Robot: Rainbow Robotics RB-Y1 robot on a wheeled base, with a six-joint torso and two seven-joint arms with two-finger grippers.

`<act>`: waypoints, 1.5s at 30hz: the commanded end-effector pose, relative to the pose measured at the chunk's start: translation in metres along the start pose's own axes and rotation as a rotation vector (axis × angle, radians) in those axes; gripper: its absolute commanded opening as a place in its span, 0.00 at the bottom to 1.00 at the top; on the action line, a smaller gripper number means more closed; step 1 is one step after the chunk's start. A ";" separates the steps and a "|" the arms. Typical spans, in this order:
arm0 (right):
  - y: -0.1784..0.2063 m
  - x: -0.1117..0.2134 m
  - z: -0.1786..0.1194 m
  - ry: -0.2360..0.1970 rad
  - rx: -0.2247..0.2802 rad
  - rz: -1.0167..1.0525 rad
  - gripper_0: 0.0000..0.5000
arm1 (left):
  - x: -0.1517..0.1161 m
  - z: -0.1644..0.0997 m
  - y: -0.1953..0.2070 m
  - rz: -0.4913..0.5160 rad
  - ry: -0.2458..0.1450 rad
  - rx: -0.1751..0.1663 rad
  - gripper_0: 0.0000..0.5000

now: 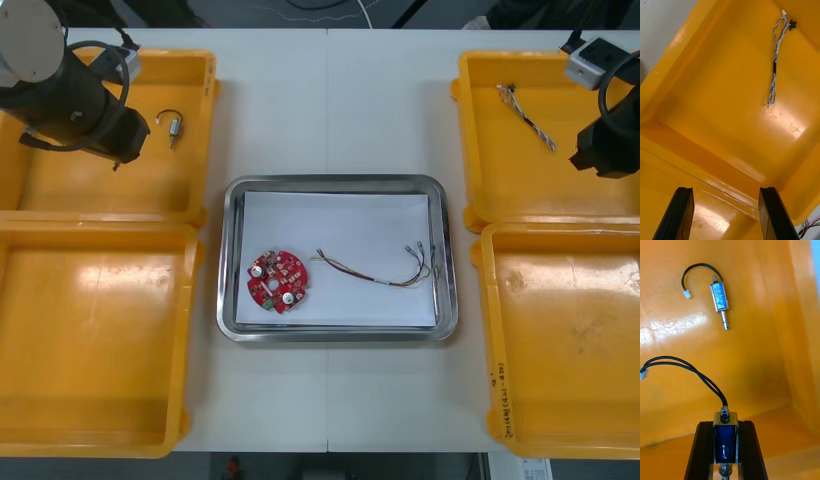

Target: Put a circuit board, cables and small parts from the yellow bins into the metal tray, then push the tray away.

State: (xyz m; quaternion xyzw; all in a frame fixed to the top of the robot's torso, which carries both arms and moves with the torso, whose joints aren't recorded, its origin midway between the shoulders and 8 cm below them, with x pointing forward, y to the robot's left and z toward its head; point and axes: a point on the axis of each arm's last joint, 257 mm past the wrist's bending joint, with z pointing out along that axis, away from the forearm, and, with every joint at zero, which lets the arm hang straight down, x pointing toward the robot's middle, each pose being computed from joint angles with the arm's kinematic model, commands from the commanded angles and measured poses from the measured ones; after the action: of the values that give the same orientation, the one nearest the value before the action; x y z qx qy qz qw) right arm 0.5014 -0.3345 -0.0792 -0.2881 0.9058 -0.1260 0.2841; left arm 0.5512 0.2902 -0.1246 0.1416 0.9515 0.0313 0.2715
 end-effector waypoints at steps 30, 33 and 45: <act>-0.099 -0.068 0.030 0.009 -0.057 0.157 1.00 | 0.025 -0.035 -0.196 0.114 0.001 0.132 0.00; -0.105 -0.074 0.041 -0.016 -0.053 0.138 1.00 | 0.027 -0.027 -0.207 0.121 -0.007 0.122 0.00; -0.116 -0.100 0.081 -0.134 -0.042 0.165 1.00 | 0.018 0.014 -0.226 0.109 -0.015 0.160 0.00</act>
State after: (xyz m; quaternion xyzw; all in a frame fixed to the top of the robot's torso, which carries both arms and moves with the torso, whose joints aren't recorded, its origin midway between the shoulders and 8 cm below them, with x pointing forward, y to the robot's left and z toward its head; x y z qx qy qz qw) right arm 0.6478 -0.3831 -0.0983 -0.2093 0.9287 -0.0496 0.3020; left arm 0.4797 0.0977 -0.1826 0.2360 0.9395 -0.0103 0.2480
